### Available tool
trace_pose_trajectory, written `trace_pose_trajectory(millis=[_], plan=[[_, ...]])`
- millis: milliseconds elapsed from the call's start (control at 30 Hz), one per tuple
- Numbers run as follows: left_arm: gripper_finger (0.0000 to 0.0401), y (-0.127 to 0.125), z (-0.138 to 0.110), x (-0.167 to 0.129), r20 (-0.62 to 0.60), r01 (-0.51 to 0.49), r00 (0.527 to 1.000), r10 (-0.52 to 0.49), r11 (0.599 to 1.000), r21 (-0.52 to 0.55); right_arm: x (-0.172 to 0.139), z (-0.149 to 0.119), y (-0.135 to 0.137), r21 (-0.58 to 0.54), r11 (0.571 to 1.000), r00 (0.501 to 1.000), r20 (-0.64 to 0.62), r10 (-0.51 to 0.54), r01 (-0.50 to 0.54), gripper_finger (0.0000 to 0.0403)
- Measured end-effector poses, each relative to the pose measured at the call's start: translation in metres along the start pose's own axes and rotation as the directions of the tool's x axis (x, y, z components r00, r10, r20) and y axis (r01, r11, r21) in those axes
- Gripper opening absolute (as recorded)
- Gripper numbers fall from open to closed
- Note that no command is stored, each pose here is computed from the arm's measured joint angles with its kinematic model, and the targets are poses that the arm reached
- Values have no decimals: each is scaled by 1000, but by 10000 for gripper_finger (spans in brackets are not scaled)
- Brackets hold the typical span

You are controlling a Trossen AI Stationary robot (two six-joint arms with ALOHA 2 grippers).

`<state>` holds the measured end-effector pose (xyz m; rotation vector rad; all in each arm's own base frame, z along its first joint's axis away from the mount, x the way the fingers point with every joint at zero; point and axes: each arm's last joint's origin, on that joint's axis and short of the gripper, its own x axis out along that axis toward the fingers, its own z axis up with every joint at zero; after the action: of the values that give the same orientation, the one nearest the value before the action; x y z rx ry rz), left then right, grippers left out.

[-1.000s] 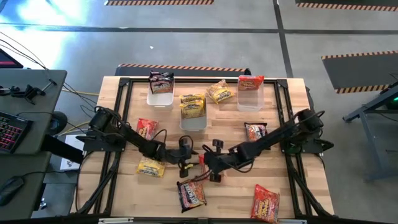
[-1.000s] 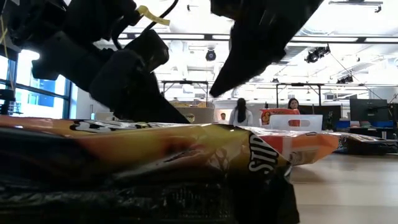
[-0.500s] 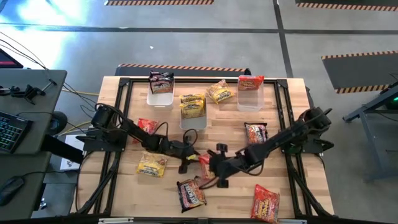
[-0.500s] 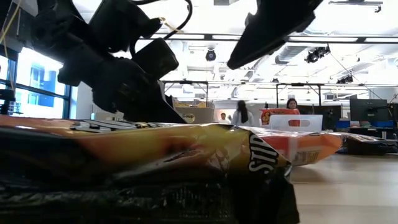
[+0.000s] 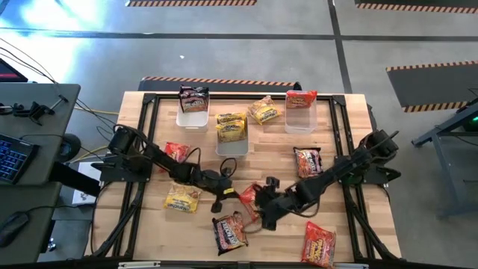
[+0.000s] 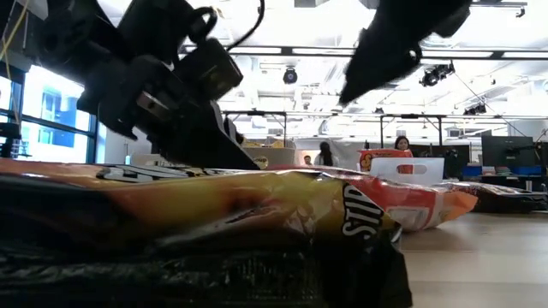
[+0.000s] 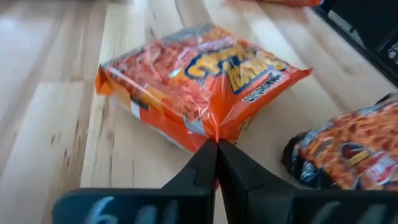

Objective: Sort Maruchan noodles
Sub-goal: Put the bottom left orange noodle pack into the transparent bin

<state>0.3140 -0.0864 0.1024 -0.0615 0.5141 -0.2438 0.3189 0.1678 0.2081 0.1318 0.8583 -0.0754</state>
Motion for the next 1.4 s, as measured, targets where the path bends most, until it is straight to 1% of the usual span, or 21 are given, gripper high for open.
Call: trace_pose_trajectory(millis=[67,100,133,200,300,367,500,567,633,767,833,967,1067,1200,1333,1400], plan=[[2,-2,4,-2,29,-4,1000,3,1000,19,2,-3,-8,50,999,997,-75,-15,19,223],[1,-3,6,-3,35,-9,999,8,999,32,2,-5,-13,58,998,993,-110,-33,39,223],[1,-4,8,-4,43,-12,999,10,999,43,3,-6,-16,57,997,990,-133,-47,55,223],[1,-6,13,-6,65,-15,998,11,998,67,4,-5,-17,26,998,990,-131,-51,54,223],[1,-6,17,-9,85,-29,996,19,993,115,5,1,-16,-90,996,996,-84,-25,18,223],[0,-7,21,-11,106,-34,994,17,987,155,7,6,-22,-150,989,997,-80,1,-13,223],[0,-7,26,-14,132,-42,991,14,976,212,17,21,-51,-197,977,992,-112,55,-77,223],[0,-8,27,-14,143,-46,990,12,970,237,21,29,-68,-208,970,987,-124,104,-129,223],[0,-8,28,-14,152,-51,988,11,964,262,24,36,-85,-203,958,975,-133,178,-202,223],[0,-8,31,-13,156,-56,988,11,957,286,29,44,-112,-164,900,910,-166,379,-404,223],[0,-8,33,-13,163,-59,987,10,952,302,34,45,-121,-147,875,883,-176,436,-462,223],[0,-9,39,-12,181,-65,983,7,946,317,50,42,-134,-107,842,842,-196,503,-529,223],[0,-9,40,-11,180,-67,984,9,945,320,60,39,-138,-67,794,787,-208,581,-604,223],[0,-9,41,-11,186,-73,982,12,944,323,68,34,-134,-46,729,718,-227,658,-682,223],[0,-7,41,-11,188,-78,982,19,947,312,70,32,-129,-31,649,637,-233,735,-760,222],[0,-5,41,-11,188,-81,982,23,948,306,71,32,-126,-30,643,631,-232,741,-766,219]])
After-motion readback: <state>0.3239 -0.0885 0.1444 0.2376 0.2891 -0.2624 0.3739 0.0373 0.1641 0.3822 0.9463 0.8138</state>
